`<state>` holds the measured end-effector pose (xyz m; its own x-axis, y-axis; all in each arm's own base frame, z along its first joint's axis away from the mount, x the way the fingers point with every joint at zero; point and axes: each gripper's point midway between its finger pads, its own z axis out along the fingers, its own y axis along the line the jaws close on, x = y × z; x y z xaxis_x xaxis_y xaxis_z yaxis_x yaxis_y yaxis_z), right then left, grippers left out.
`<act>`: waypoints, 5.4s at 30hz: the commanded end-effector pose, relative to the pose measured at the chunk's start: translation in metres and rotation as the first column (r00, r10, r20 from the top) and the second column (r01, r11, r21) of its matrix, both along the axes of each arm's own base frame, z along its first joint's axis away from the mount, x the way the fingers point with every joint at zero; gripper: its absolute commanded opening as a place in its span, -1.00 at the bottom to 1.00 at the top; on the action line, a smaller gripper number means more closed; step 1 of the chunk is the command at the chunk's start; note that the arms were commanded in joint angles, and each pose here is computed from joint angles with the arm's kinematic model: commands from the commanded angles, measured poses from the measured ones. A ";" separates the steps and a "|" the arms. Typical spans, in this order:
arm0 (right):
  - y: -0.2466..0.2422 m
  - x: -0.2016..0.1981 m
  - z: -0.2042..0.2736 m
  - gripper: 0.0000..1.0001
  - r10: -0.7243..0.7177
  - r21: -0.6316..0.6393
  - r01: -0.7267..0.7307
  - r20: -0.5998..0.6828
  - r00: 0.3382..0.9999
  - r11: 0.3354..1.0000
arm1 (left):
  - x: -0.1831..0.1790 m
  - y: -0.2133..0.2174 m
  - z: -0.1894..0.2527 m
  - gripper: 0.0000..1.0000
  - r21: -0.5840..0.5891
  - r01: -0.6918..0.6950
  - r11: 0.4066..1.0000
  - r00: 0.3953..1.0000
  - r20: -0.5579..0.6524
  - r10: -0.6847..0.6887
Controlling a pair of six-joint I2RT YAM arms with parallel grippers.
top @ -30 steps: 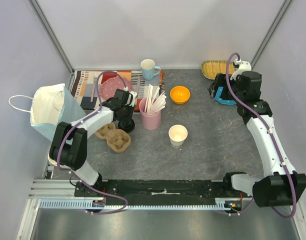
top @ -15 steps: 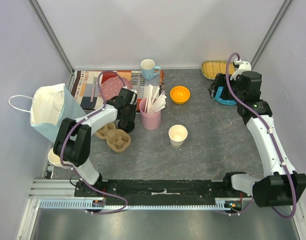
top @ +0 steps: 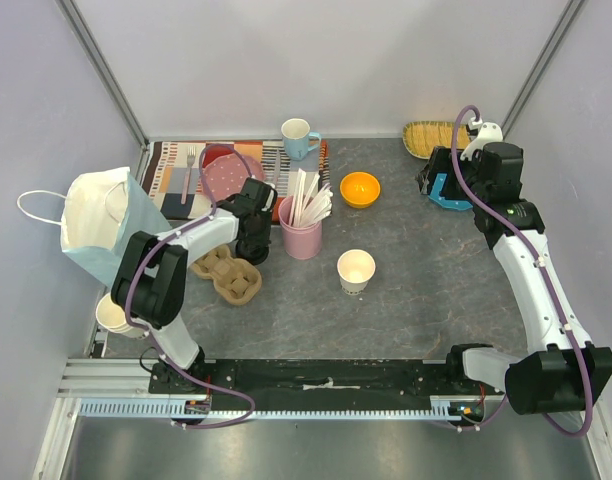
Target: Pack the takeout coffee
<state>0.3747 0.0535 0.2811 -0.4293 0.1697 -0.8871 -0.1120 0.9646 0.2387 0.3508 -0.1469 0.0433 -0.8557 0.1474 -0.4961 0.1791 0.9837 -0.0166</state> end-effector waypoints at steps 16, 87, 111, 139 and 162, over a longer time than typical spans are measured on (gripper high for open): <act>-0.001 -0.002 0.012 0.96 0.003 -0.009 -0.003 0.044 0.999 1.000 | 0.011 0.011 0.048 -0.96 0.015 -0.082 0.997 0.993 0.092 0.080; 0.163 -0.064 0.104 0.96 0.611 0.100 -0.671 0.332 0.719 0.735 | -0.024 -0.023 0.209 -0.95 -0.297 0.343 0.891 0.922 0.287 -0.259; 0.306 -0.126 0.112 0.28 0.808 0.320 -0.913 0.449 0.380 0.252 | -0.110 -0.056 0.358 -0.96 -0.506 0.629 0.591 0.760 0.560 -0.329; 0.320 -0.133 0.105 -0.21 0.813 0.442 -0.890 0.475 0.336 0.109 | -0.119 -0.062 0.370 -0.95 -0.524 0.668 0.529 0.733 0.587 -0.344; 0.320 -0.124 0.100 -0.35 0.815 0.442 -0.881 0.440 0.378 0.170 | -0.117 -0.060 0.370 -0.96 -0.506 0.671 0.541 0.725 0.598 -0.340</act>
